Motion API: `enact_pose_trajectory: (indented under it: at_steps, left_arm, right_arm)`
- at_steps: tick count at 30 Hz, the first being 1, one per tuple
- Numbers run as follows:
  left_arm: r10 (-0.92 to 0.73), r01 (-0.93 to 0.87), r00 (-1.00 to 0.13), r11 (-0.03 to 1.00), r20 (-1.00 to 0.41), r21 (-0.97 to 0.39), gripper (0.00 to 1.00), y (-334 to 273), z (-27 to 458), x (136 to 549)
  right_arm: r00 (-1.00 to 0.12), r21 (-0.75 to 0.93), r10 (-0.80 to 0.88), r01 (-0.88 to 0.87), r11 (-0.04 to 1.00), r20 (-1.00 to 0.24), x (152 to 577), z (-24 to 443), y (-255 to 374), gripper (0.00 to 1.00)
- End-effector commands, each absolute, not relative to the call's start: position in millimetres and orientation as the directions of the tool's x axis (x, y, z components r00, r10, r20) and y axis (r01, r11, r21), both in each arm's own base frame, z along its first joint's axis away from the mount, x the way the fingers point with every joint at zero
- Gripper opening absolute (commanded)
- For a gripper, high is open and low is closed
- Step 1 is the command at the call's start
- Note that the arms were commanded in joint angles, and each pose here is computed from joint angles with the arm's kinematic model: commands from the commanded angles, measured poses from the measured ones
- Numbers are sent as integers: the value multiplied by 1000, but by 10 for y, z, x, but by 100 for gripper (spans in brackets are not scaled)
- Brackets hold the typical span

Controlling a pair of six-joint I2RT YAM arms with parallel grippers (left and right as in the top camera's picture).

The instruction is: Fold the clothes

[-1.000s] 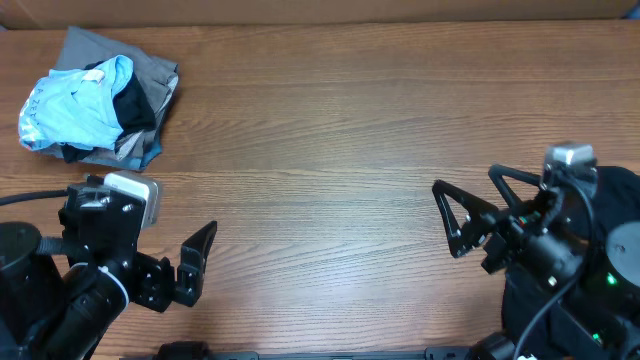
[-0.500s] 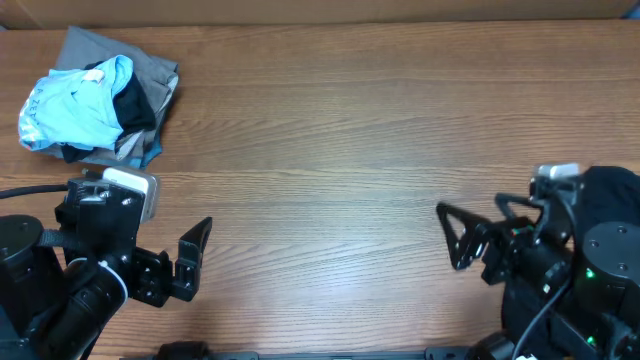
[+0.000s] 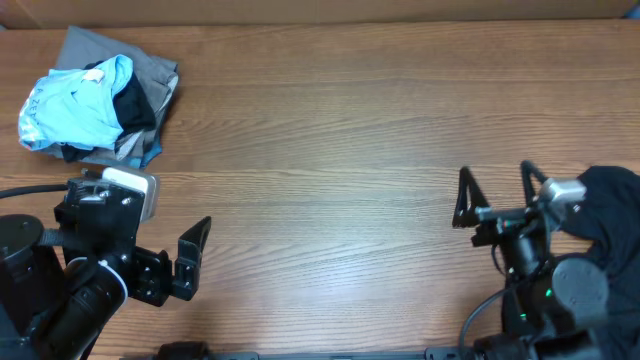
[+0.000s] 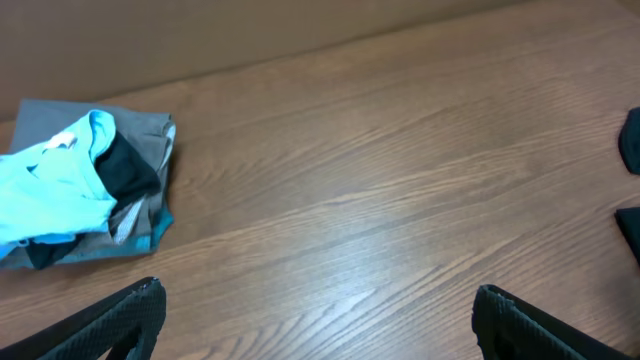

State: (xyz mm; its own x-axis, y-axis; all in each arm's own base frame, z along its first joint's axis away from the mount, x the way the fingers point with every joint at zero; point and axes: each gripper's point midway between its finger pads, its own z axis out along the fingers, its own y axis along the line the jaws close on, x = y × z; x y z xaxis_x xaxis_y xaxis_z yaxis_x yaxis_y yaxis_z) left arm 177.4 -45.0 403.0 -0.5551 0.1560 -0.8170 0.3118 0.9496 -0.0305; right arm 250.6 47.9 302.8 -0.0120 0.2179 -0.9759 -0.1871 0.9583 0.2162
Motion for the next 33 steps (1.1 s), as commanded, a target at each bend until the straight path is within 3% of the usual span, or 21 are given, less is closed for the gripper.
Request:
enact_pose_trajectory:
  at_steps: [1, 8, 17, 33]
  left_arm:
    - [174, 324, -543, 946, -821, -14, 100, -455, 4047, 1776]
    - [174, 324, -543, 946, -821, -14, 100, -455, 4047, 1776]
    - [174, 324, -543, 946, -821, -14, 100, -455, 4047, 1776]
    - [174, 324, -543, 946, -821, -14, 100, -455, 4047, 1776]
  right_arm:
    - [72, 200, 219, -215, 956, -973, 2417, 2766, 477, 100]
    - [160, 196, 236, -231, 953, -959, 2371, 2254, 465, 100]
    - [-69, 206, 196, -192, 959, -978, 2416, 1686, 488, 100]
    - [-67, 206, 197, -192, 960, -978, 2418, 1690, 487, 100]
